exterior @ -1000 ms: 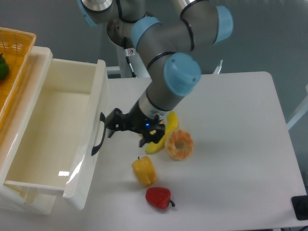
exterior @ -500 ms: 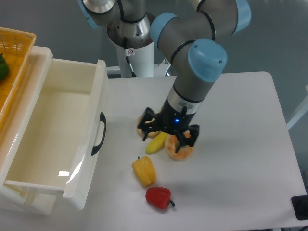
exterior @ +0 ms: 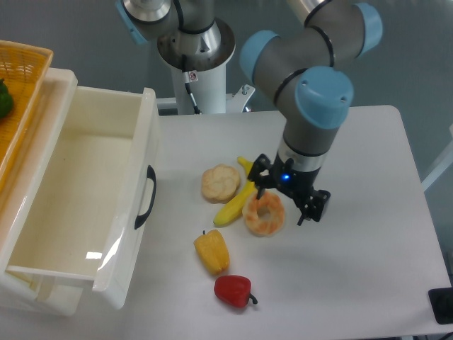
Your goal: Slide the top white drawer open
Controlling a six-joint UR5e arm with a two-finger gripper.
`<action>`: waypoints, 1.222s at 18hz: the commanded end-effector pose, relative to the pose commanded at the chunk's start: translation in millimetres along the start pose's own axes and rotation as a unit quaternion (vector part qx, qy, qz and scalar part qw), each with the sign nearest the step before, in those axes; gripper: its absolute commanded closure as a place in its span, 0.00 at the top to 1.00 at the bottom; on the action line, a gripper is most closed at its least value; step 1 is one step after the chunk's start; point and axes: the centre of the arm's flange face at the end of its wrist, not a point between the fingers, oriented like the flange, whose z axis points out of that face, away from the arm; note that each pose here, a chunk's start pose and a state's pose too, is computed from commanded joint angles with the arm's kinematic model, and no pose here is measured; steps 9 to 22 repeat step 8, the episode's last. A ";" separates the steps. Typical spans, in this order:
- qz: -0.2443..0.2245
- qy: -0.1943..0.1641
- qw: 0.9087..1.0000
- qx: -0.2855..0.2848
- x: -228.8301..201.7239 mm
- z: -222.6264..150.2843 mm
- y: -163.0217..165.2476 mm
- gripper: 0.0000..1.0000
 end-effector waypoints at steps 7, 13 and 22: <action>0.061 0.001 0.997 -0.055 -18.5 15.8 31.8 1.00; 0.062 0.002 0.996 -0.061 -18.7 17.2 33.2 1.00; 0.062 0.002 0.996 -0.061 -18.7 17.2 33.2 1.00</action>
